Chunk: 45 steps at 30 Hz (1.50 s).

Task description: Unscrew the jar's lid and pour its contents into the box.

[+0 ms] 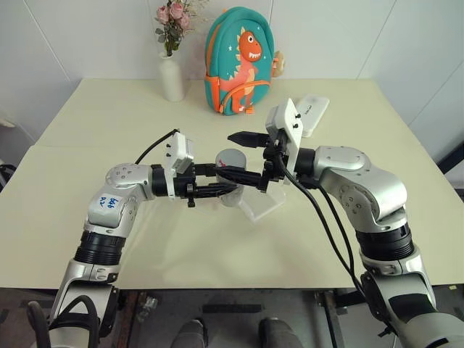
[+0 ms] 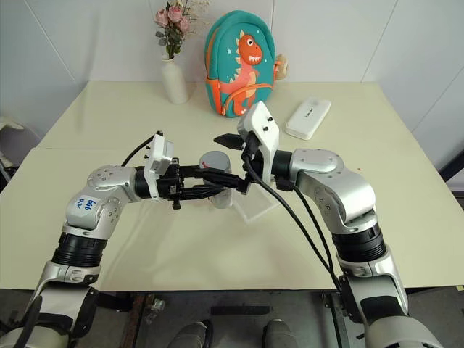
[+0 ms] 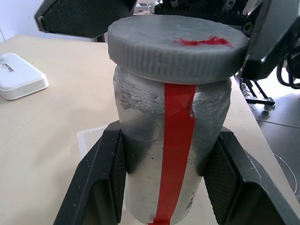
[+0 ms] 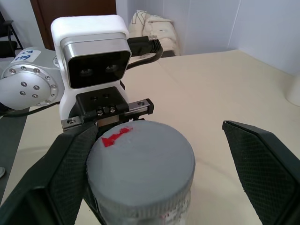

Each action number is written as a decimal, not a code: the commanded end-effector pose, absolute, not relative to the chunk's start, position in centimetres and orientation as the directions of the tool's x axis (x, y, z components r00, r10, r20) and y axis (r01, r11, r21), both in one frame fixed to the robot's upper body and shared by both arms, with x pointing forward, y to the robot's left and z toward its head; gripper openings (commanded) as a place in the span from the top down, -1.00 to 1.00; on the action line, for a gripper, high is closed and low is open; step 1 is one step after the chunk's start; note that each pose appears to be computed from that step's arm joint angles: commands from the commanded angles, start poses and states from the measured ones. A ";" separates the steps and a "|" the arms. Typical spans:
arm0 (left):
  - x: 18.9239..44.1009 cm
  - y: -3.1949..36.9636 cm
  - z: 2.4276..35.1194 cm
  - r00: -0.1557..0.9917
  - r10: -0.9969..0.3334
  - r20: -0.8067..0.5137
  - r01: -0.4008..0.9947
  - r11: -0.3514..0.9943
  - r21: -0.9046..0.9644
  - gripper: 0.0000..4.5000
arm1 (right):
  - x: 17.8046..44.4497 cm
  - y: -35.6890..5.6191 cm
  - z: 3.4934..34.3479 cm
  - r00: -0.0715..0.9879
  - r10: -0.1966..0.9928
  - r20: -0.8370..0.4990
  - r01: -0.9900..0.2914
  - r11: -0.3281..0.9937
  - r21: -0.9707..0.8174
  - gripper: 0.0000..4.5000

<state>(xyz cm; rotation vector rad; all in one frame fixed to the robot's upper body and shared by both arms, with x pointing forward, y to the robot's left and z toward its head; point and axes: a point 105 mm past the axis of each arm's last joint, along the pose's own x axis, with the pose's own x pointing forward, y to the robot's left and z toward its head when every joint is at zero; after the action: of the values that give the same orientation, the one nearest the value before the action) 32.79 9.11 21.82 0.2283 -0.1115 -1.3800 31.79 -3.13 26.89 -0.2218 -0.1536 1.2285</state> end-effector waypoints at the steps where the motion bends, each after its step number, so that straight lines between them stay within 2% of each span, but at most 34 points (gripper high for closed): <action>1: 32.1 9.0 23.0 0.158 -0.987 -0.040 0.950 0.141 0.278 0.17 | 31.9 -4.5 28.2 0.370 0.928 0.032 -0.886 0.364 -0.287 -0.98; 16: 32.0 8.8 23.0 0.151 -0.988 -0.041 0.950 0.134 0.282 0.17 | 29.9 -3.1 28.5 0.241 0.970 0.035 -0.933 0.241 -0.268 -0.98; 37: 32.1 9.0 23.0 0.159 -0.986 -0.039 0.948 0.141 0.286 0.17 | 30.0 -3.3 28.1 0.242 0.970 -0.006 -0.931 0.231 -0.283 -0.98; 40: 32.1 9.0 23.0 0.159 -0.986 -0.039 0.948 0.142 0.286 0.17 | 29.9 -3.3 28.1 0.236 0.972 -0.008 -0.933 0.225 -0.282 -0.73; 44: 32.1 9.0 23.0 0.160 -0.986 -0.039 0.948 0.143 0.286 0.17 | 29.7 -3.3 28.5 0.220 0.975 0.009 -0.934 0.214 -0.285 -0.17; 45: 32.1 9.0 23.0 0.160 -0.986 -0.039 0.948 0.143 0.285 0.17 | 29.6 -3.3 28.7 0.215 0.976 0.017 -0.934 0.211 -0.287 -0.13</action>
<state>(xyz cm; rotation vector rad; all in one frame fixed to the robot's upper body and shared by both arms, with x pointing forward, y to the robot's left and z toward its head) 32.52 8.98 22.02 0.2403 -0.1246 -1.3961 30.54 -3.35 26.89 -0.2170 -0.1312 1.3187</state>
